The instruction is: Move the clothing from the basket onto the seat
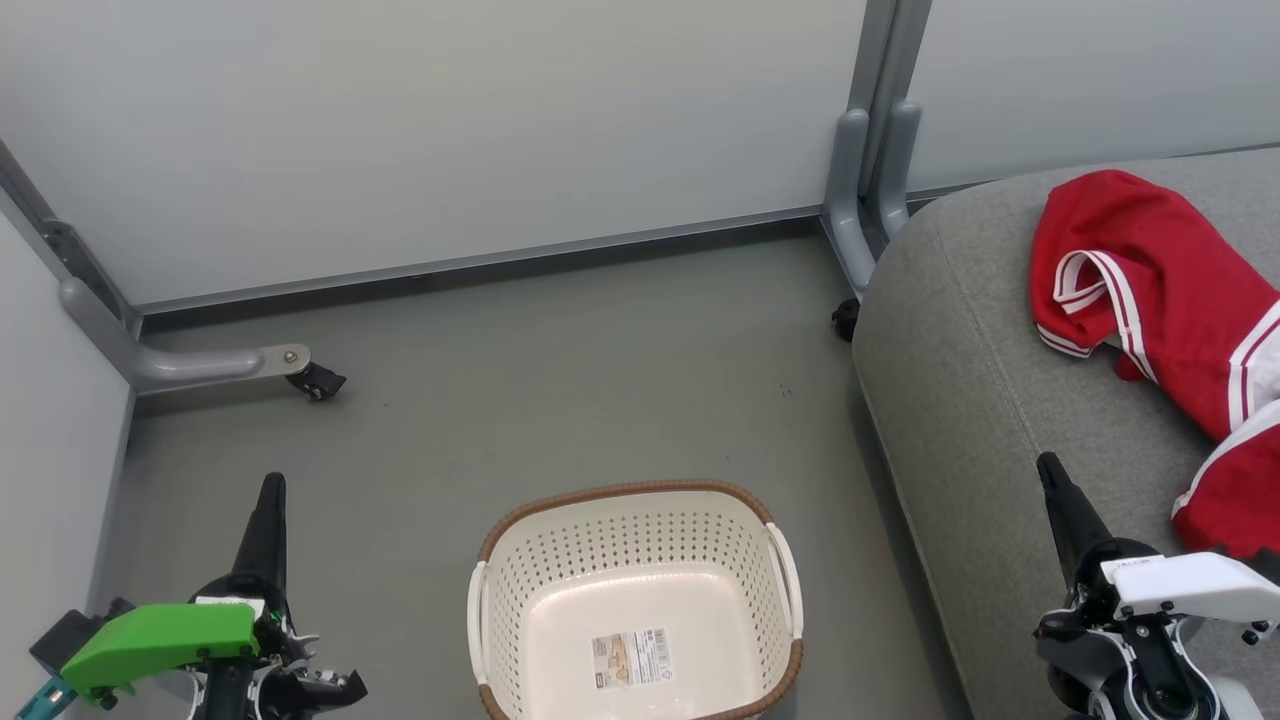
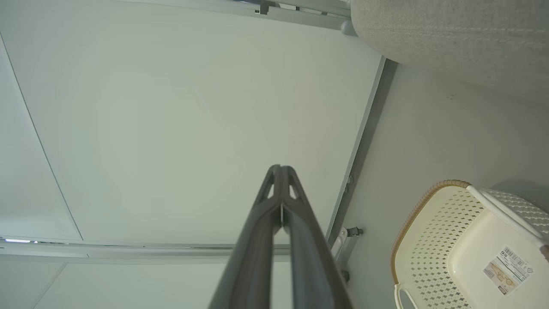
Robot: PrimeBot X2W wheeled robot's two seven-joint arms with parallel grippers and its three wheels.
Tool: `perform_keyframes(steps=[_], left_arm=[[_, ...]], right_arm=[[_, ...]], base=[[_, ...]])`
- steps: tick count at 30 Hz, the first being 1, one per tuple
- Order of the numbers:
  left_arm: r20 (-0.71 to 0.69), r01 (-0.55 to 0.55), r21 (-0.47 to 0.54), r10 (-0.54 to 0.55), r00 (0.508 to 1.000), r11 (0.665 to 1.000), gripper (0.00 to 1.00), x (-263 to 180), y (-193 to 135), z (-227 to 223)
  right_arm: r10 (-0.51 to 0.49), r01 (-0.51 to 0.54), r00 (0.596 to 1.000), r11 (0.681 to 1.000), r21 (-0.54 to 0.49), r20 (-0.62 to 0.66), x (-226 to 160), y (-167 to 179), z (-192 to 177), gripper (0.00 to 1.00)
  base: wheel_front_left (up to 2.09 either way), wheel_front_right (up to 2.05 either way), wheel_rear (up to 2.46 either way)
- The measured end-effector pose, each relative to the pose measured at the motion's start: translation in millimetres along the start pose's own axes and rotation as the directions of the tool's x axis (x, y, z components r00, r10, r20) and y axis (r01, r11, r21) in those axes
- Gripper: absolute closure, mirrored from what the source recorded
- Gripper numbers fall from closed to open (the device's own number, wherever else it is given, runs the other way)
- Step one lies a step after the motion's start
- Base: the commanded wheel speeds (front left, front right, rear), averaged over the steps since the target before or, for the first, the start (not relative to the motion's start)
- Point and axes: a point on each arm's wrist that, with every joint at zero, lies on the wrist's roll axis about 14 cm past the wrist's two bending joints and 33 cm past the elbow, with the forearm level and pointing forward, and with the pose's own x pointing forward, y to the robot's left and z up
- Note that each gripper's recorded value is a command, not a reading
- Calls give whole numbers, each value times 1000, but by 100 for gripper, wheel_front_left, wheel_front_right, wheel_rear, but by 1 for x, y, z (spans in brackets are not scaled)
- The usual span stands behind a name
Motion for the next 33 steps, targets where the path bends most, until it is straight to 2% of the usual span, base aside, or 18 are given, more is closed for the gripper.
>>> perform_keyframes(steps=[12,33], left_arm=[[0,13,-89,-14,1000,996,100,5,-2,2],[0,16,-90,-16,1000,996,100,6,-3,2]], right_arm=[[4,-4,1000,996,85,-3,3,0,1,100],[5,-5,1000,996,87,-2,3,0,2,100]], base=[[0,0,0],[0,0,0]])
